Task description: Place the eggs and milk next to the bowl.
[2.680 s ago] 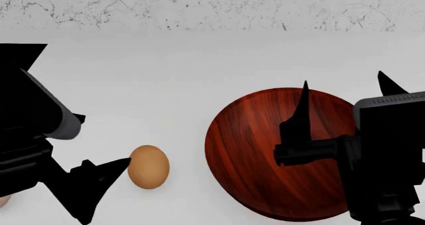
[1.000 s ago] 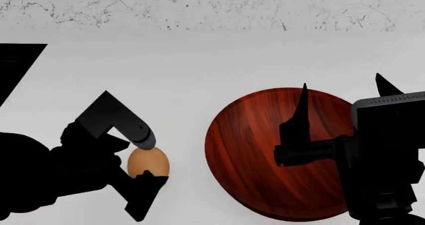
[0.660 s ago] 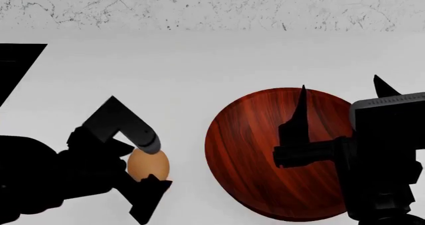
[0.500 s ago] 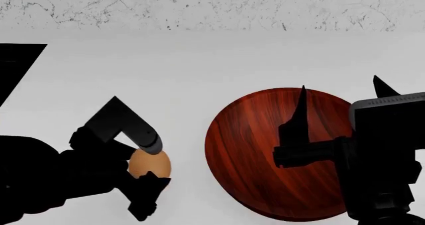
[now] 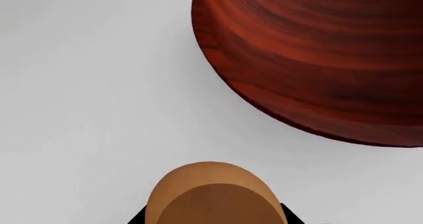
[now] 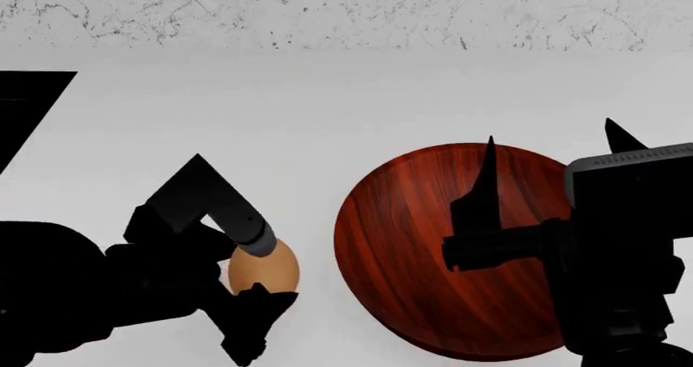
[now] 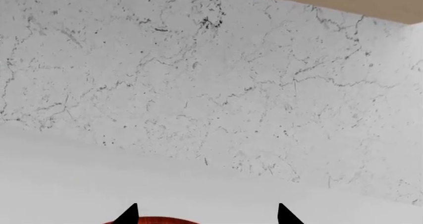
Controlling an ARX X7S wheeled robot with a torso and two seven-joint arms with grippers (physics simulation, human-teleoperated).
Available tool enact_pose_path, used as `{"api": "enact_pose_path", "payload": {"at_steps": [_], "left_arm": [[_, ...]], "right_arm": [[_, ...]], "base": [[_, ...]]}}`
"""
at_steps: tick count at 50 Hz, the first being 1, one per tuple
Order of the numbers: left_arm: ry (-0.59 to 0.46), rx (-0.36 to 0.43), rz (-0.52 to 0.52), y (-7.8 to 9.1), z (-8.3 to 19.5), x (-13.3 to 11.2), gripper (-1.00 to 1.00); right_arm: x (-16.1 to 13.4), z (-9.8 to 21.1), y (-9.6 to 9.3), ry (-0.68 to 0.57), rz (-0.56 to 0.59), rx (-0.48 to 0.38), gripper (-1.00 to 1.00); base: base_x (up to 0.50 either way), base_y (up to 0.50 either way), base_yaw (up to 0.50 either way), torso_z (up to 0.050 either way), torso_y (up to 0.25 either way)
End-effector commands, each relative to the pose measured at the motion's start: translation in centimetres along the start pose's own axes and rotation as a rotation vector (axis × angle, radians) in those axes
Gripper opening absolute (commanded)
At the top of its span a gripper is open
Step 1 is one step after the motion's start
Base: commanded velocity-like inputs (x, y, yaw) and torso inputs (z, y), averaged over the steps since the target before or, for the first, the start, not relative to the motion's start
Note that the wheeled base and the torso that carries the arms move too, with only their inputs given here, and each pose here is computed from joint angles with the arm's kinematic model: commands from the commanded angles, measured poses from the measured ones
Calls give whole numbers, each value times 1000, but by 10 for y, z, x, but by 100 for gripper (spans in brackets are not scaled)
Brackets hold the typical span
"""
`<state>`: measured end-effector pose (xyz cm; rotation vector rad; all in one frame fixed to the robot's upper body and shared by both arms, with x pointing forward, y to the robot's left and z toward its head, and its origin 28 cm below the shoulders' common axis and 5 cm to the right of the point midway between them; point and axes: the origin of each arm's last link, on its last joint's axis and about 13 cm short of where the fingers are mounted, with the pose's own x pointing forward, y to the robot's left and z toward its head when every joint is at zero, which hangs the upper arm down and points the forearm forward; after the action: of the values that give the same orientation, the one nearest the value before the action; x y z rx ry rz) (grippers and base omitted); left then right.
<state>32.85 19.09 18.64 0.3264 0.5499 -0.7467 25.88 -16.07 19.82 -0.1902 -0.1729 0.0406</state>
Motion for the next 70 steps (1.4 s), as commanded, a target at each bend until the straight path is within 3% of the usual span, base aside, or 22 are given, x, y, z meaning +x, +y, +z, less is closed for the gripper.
{"api": "enact_pose_path", "payload": {"at_steps": [1,40,70], "left_arm": [[-19,21,-72,-17,6,-5,-100],[18,61,-154,-40,-2,14,-100],[49,69,-189,-48,-11,24,-100]], "right_arm": [[-2,2,-1,-3,-3,-1,100],[-3,2,-1,-3,-6,-2,100],[-5,2,-2,-1,-11,-6,100]], "base": [[0,0,0,0,0],[0,0,0,0,0],[0,0,0,0,0]]}}
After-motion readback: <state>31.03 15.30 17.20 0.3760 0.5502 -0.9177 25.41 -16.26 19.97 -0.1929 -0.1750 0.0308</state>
